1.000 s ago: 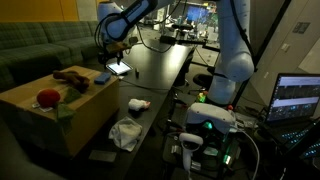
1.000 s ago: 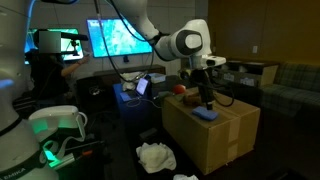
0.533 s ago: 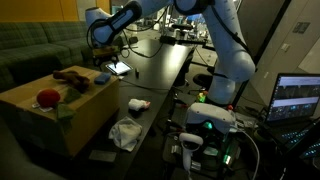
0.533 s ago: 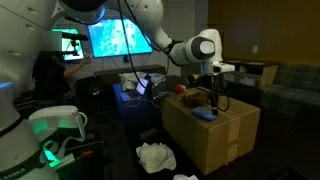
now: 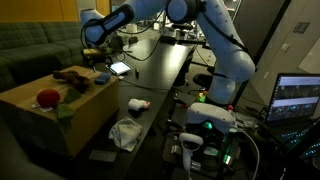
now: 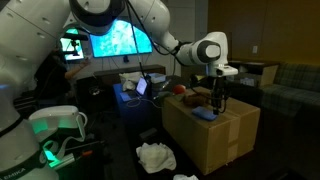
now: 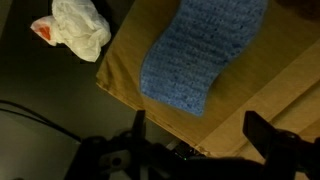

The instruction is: Put the objects on the table onto the box and the objects on the box onto the table

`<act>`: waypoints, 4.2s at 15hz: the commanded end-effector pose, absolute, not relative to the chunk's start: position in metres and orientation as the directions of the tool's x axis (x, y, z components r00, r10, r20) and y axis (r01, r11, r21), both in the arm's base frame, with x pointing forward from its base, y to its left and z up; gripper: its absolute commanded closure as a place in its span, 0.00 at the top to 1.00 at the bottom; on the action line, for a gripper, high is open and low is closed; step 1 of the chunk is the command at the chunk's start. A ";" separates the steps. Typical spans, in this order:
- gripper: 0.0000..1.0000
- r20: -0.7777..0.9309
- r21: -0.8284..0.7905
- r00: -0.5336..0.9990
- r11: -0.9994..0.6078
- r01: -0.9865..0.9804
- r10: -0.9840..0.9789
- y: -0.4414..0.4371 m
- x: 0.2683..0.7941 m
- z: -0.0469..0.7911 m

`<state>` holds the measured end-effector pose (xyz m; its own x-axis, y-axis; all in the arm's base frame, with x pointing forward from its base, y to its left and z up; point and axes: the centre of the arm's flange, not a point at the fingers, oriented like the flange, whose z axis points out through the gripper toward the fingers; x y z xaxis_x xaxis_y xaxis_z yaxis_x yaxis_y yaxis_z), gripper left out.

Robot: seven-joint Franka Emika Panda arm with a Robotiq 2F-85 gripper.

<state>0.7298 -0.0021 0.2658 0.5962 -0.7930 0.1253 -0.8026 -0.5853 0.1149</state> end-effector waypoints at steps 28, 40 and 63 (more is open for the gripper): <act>1.00 0.259 0.115 0.228 -0.204 -0.972 -0.939 -0.009 0.706 0.244; 0.30 0.250 0.069 0.331 -0.325 -0.943 -0.910 -0.047 0.706 0.235; 0.62 0.251 0.083 0.665 -0.669 -0.738 -0.703 -0.139 0.614 0.237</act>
<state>0.6623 -0.1292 0.2412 0.5899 -0.7661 0.2551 -0.8024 -0.5914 0.0795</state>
